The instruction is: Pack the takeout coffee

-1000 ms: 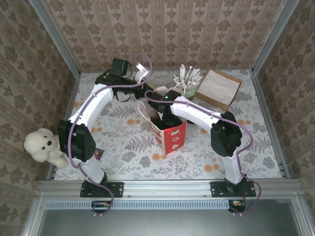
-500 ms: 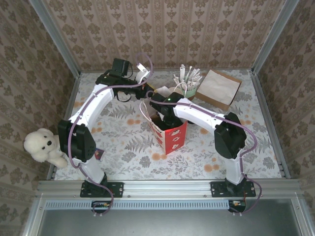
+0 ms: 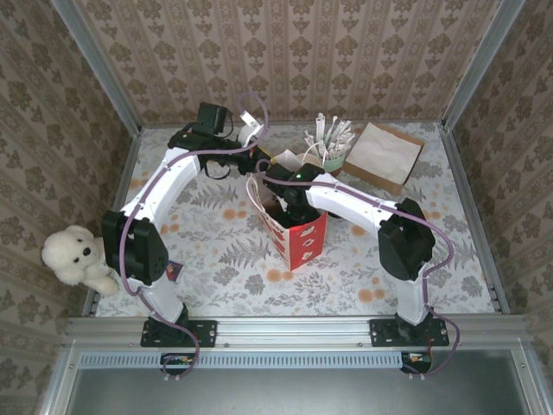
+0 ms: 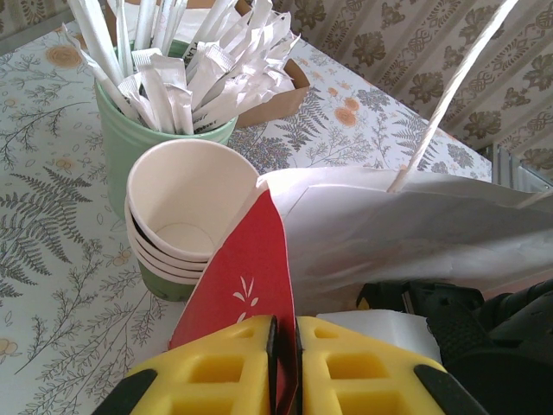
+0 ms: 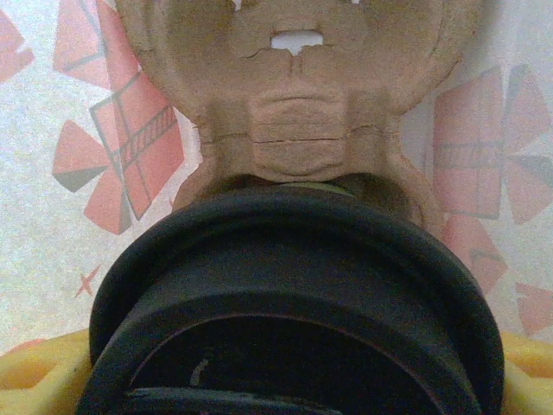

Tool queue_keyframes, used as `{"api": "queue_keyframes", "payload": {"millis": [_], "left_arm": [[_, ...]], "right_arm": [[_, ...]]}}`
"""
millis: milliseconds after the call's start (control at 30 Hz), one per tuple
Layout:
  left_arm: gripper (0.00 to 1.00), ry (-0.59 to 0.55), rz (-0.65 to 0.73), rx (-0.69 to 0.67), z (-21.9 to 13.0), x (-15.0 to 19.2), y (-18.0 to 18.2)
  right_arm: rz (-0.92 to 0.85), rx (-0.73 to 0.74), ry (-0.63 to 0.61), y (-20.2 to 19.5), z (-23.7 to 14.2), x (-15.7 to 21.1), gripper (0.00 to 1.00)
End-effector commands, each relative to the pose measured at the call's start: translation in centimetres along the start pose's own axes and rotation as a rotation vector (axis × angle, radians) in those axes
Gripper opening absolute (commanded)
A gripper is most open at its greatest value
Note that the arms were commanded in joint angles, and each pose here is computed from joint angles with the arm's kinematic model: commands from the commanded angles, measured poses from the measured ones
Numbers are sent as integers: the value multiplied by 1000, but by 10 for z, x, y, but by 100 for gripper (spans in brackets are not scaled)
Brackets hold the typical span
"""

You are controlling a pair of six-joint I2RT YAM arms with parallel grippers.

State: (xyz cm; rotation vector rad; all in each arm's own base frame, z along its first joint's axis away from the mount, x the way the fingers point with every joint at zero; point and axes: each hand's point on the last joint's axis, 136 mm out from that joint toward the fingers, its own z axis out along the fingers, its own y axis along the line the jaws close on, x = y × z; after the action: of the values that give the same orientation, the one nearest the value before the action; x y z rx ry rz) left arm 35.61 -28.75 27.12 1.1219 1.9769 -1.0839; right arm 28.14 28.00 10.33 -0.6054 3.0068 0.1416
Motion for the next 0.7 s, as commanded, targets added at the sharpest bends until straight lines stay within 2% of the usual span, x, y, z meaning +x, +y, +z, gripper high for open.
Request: {"api": "queue_keyframes", "payload": {"millis": [0, 233, 467, 567, 667], "left_arm": [[15, -14, 8, 47, -4, -4, -20], [17, -11, 4, 46, -5, -3, -20], [24, -24, 8, 48, -8, -8, -23], [28, -38, 14, 52, -10, -11, -25], [36, -56, 16, 45, -13, -16, -26]], "right_arm": [[-12, 56, -66, -9, 24, -17, 51], [-12, 69, -41, -14, 39, -8, 51], [-10, 83, -23, -19, 47, -2, 51], [-11, 82, -25, -18, 47, -2, 51], [-13, 84, -19, -18, 49, 0, 51]]}}
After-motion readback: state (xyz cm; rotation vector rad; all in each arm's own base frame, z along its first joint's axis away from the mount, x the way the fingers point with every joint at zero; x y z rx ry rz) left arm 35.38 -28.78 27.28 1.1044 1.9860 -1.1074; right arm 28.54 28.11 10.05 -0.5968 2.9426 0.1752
